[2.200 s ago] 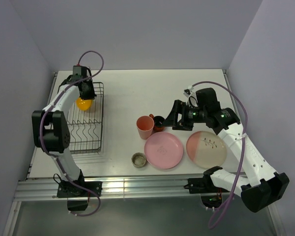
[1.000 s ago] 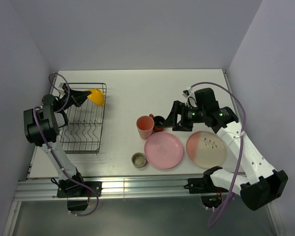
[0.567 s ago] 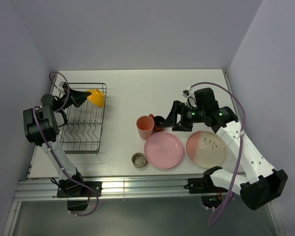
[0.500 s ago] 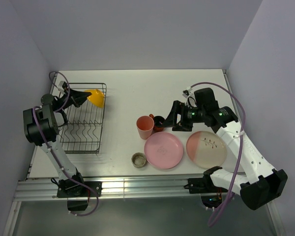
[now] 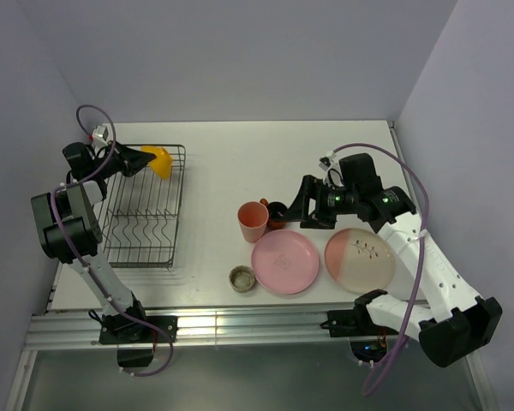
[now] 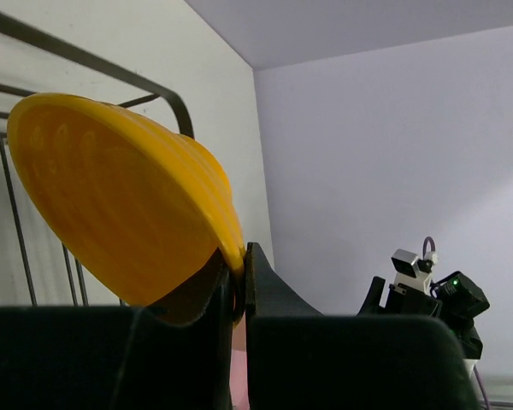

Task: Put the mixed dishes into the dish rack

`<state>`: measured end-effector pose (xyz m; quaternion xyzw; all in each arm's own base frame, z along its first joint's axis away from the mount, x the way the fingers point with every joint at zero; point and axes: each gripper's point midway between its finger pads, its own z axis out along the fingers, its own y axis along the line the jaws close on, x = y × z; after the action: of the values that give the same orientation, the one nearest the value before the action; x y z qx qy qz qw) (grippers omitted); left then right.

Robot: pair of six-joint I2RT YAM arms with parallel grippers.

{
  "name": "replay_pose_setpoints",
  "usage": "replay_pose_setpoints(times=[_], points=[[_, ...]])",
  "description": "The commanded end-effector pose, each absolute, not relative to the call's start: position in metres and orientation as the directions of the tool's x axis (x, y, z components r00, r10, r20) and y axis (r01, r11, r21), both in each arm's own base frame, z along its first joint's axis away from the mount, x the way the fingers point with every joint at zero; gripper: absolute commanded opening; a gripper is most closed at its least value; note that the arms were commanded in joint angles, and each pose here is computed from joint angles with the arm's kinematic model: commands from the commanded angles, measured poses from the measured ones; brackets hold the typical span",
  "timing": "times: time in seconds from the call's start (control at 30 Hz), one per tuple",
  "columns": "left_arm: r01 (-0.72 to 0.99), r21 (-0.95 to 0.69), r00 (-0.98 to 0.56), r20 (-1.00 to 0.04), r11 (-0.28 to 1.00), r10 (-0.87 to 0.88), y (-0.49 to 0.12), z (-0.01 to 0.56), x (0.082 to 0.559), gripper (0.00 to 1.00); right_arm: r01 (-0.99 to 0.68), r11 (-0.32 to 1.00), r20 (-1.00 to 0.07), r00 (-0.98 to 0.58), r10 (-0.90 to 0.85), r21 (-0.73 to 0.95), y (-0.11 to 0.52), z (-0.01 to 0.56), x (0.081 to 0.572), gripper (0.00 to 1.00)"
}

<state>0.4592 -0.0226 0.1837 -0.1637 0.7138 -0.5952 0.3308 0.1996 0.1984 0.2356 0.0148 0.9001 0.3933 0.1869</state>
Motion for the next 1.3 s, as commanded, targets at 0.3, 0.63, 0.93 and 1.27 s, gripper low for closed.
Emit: replay_pose_setpoints(times=[0.3, 0.63, 0.93, 1.27], points=[[0.158, -0.953, -0.744, -0.288, 0.26, -0.602, -0.024, 0.173, 0.454, 0.09, -0.145, 0.673, -0.361, -0.913, 0.192, 0.725, 0.197, 0.246, 0.198, 0.79], [0.205, -0.969, -0.765, -0.245, 0.136, -0.596, -0.031, 0.171, 0.443, 0.11, -0.141, 0.679, -0.358, -0.914, 0.191, 0.72, 0.195, 0.244, 0.196, 0.79], [0.171, -0.969, -0.778, -0.244, 0.178, -0.579, -0.03, 0.155, 0.448, 0.17, -0.143, 0.677, -0.36, -0.913, 0.192, 0.722, 0.196, 0.246, 0.196, 0.79], [0.208, -0.967, -0.804, -0.253, 0.145, -0.538, -0.041, 0.163, 0.438, 0.1, -0.143, 0.674, -0.361, -0.912, 0.195, 0.725, 0.196, 0.248, 0.197, 0.8]])
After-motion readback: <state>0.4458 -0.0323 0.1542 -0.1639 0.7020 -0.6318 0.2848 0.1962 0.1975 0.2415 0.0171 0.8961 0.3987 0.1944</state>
